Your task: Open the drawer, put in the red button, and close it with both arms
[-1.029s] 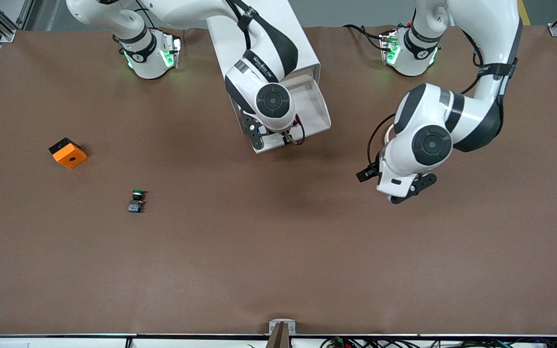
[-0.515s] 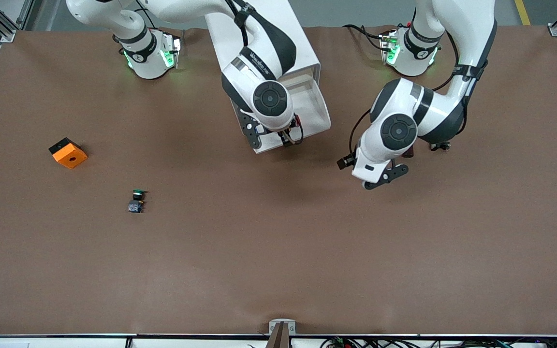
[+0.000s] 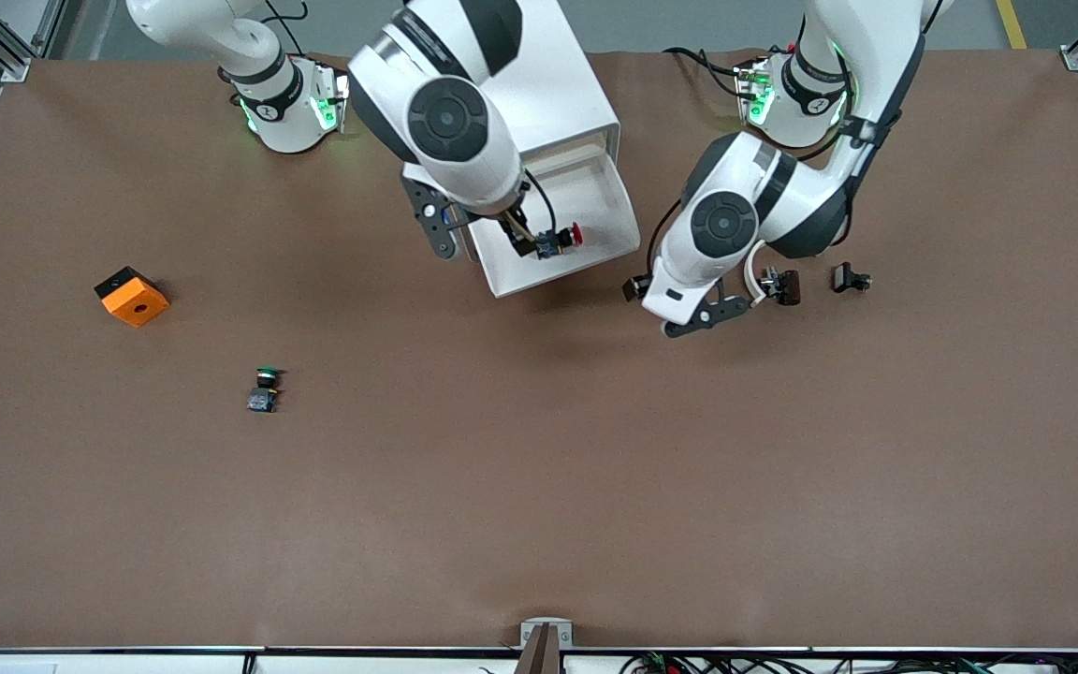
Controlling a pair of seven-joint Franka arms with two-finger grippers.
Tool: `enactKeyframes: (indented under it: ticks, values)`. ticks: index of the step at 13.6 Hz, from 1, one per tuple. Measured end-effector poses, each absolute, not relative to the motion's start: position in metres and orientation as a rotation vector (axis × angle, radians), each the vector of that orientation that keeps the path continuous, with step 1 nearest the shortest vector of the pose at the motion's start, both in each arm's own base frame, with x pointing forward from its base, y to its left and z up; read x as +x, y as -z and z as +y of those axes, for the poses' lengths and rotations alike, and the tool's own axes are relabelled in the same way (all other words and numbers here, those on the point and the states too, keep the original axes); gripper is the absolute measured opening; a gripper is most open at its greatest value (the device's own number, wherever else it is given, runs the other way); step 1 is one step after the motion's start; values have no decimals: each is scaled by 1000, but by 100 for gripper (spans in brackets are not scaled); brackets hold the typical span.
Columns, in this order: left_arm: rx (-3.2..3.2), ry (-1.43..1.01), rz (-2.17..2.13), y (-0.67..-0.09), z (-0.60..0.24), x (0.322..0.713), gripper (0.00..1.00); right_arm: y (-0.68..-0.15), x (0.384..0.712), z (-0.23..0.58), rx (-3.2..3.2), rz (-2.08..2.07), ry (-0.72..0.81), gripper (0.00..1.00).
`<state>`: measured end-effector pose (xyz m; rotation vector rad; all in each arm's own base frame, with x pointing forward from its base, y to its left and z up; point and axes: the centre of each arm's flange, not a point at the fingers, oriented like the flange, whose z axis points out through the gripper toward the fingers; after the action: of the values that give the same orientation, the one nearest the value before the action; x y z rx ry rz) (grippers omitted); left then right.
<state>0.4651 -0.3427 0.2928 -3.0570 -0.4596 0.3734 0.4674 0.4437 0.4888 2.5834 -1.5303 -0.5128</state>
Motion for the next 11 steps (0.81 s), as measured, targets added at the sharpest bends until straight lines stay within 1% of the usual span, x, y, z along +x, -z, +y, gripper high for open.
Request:
enactKeyframes:
  ticks: [4, 6, 9, 11]
  values:
    - [-3079, -433, -400, -290, -375, 433, 100, -559, 494, 341, 2765, -1285, 568, 100]
    - [-3072, -453, -377, -288, -388, 416, 100, -584, 508, 278, 2862, -1147, 594, 100]
    - [-3055, -488, -323, -282, -410, 383, 100, -598, 530, 180, 2993, -940, 644, 100]
    - [-3049, -504, -294, -283, -427, 359, 100, -593, 545, 110, 3080, -811, 664, 100]
